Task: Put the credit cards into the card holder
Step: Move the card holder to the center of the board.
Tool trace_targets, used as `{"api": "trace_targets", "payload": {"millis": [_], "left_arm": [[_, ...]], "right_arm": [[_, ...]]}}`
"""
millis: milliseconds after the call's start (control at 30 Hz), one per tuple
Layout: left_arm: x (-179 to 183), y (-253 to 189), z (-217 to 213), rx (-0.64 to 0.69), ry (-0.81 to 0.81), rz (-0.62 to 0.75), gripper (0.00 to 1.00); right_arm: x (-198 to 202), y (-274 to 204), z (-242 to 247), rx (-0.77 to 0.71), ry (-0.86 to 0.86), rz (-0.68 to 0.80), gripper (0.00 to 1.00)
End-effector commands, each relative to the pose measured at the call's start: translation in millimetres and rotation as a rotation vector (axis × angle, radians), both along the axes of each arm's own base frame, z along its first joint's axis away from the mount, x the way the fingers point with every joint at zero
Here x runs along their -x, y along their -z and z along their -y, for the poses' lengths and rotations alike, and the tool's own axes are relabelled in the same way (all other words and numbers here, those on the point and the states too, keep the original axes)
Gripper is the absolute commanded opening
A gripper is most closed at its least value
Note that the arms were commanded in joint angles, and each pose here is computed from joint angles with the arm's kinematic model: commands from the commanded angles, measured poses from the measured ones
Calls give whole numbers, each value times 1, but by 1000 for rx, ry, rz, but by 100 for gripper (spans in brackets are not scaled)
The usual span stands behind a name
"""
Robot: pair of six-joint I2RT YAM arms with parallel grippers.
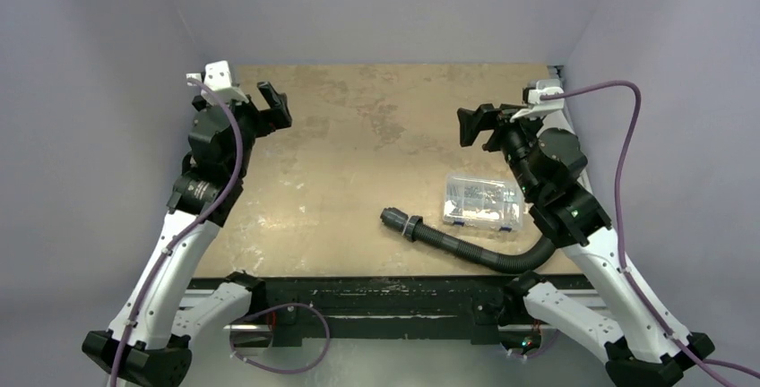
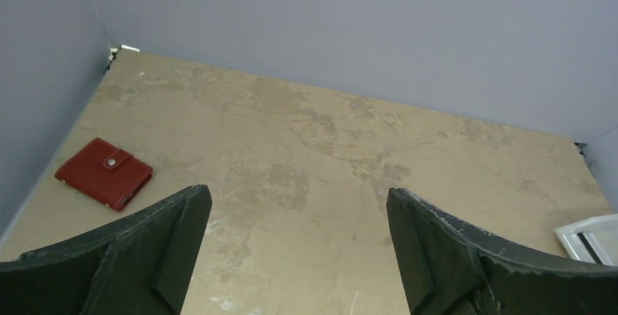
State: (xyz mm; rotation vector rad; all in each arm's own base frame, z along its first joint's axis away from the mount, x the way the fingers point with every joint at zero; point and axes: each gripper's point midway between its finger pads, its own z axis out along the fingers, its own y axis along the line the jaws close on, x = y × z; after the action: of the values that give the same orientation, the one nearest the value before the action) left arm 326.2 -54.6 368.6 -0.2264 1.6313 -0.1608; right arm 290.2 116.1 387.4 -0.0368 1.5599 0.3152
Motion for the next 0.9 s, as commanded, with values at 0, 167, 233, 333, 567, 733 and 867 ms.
{"api": "trace_targets", "payload": {"millis": [0, 167, 233, 333, 567, 733, 867], "left_arm": [[-20, 27, -6, 122, 0, -54, 100], [-52, 88, -38, 298, -73, -251, 100], [-60, 111, -58, 328, -194, -314, 100], [-65, 154, -102, 365, -464, -379, 100], [-97, 246, -146, 388, -704, -599, 98], [-132, 267, -179, 294, -818, -581, 94], [-161, 277, -200, 205, -851, -588, 90]], "right_arm": [[-10, -8, -10, -51, -12, 17, 99], [-25, 17, -26, -47, -39, -72, 99], [-28, 29, -33, -31, -66, -97, 99], [-29, 41, -40, -34, -95, -119, 99], [-20, 53, -61, -75, -212, -130, 99], [-19, 60, -70, -76, -252, -149, 99], [-18, 65, -71, -72, -261, -165, 99]]}}
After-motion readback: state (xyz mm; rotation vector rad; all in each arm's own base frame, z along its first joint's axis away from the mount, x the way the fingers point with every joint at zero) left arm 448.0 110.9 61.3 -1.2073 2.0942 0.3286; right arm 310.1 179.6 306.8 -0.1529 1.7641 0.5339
